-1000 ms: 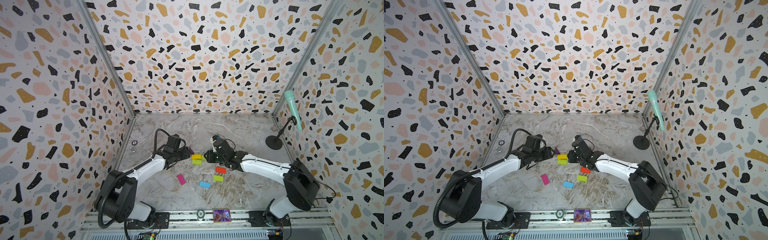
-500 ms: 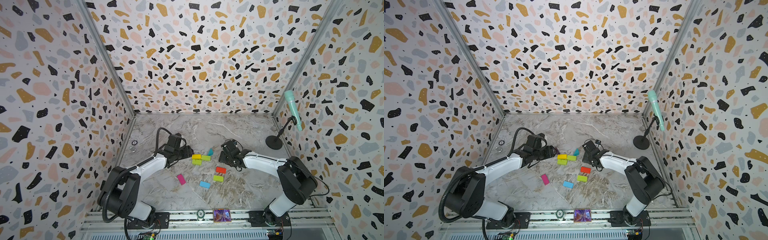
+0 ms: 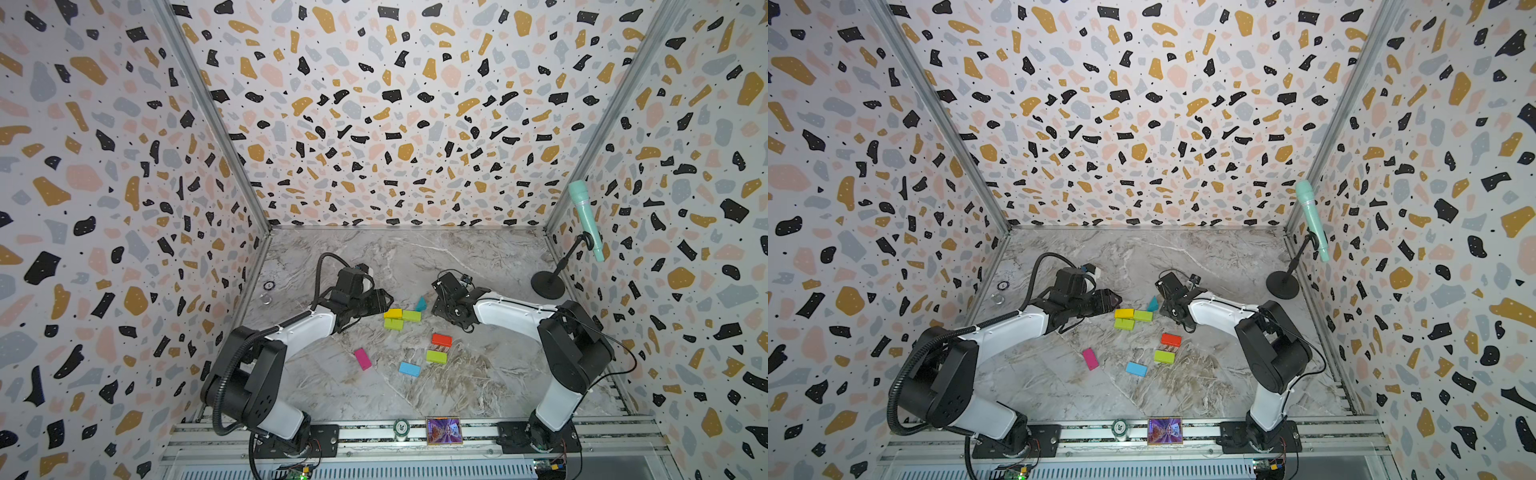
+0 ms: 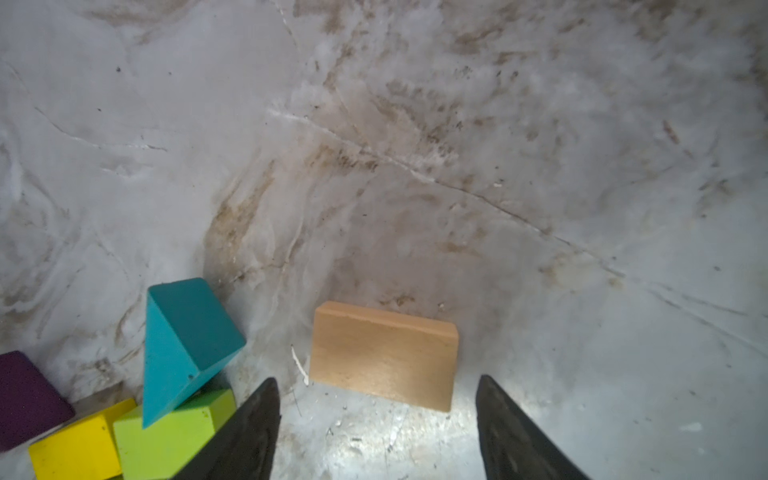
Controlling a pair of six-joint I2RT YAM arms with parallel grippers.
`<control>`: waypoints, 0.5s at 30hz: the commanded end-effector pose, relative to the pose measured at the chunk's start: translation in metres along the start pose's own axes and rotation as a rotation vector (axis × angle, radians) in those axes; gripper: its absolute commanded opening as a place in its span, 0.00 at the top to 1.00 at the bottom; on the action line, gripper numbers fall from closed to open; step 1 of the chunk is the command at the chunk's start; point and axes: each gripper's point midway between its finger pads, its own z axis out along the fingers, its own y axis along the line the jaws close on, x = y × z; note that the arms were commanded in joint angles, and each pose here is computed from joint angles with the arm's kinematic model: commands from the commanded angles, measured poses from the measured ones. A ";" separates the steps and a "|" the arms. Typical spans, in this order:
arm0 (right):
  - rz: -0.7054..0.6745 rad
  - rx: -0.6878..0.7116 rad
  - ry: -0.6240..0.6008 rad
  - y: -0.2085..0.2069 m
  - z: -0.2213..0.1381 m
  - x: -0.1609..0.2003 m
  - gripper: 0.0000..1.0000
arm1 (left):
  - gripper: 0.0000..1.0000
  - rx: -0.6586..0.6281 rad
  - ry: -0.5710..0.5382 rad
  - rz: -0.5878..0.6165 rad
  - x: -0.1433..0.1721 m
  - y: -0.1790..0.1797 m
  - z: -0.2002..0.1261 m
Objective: Assemble a carrot with building blocks
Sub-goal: Pick up the building block from the center of the board.
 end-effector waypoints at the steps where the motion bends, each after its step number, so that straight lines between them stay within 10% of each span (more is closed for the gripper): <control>1: 0.015 0.055 0.003 -0.002 0.003 0.000 0.25 | 0.40 0.042 -0.013 0.029 -0.004 -0.005 0.002; 15: -0.009 0.142 0.033 -0.009 0.022 0.004 0.34 | 0.39 0.070 0.004 0.019 0.002 -0.004 0.005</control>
